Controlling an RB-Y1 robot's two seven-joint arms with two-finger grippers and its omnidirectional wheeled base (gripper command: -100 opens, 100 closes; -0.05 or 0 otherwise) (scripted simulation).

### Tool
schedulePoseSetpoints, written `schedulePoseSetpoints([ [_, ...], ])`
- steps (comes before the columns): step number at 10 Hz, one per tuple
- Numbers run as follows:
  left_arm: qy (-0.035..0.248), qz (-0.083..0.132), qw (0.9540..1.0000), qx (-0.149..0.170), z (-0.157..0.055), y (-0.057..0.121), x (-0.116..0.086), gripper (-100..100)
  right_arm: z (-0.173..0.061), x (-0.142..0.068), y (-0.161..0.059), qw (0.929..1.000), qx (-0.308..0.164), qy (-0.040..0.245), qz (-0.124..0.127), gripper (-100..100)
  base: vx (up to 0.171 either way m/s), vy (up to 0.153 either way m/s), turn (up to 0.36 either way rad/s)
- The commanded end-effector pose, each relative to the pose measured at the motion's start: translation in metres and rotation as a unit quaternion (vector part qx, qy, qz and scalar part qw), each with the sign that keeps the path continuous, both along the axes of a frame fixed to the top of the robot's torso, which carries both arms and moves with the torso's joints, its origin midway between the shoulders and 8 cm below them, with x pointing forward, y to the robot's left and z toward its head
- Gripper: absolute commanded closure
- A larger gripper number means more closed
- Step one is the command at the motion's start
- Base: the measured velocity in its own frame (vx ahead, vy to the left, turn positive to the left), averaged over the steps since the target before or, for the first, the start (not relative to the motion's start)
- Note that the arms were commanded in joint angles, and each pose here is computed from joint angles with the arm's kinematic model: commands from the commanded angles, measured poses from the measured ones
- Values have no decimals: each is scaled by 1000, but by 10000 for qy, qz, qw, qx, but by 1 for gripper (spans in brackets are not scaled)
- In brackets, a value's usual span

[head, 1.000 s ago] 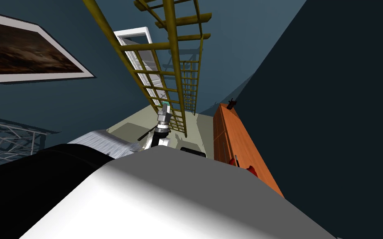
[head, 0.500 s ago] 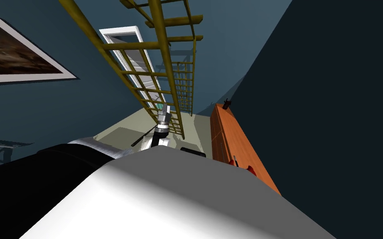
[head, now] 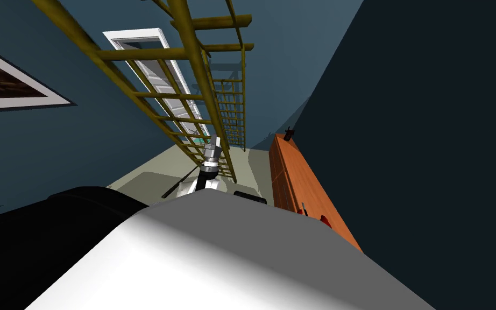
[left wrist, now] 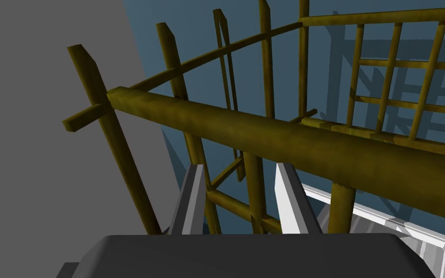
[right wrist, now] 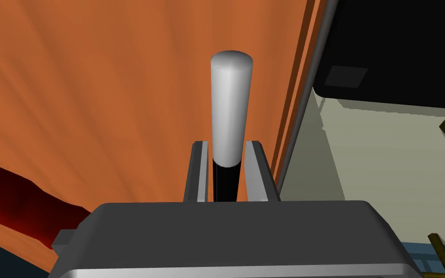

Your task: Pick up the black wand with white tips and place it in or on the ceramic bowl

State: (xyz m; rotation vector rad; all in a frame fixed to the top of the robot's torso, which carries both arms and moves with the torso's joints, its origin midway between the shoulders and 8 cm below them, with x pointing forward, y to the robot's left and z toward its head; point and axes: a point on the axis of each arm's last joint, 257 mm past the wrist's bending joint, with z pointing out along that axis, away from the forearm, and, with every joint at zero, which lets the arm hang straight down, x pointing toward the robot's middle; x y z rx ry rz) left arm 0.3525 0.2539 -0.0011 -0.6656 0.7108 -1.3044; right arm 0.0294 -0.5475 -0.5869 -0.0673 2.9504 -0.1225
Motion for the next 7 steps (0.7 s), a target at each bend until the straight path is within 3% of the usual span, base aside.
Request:
schedulePoseSetpoints([
  [1,0,0,10000,0,0,0,0,0,0,0,0,9999,-25,4,156,100,41,-3,-3],
  [2,-1,0,10000,0,0,0,0,0,3,-5,3,9999,9,-12,132,100,92,-31,-125],
  [6,0,0,10000,0,0,0,0,0,5,-11,5,9991,-22,-1,434,100,72,2,-121],
  [7,0,0,10000,0,0,0,0,0,8,-17,8,9993,15,-13,385,100,96,-8,-189],
])
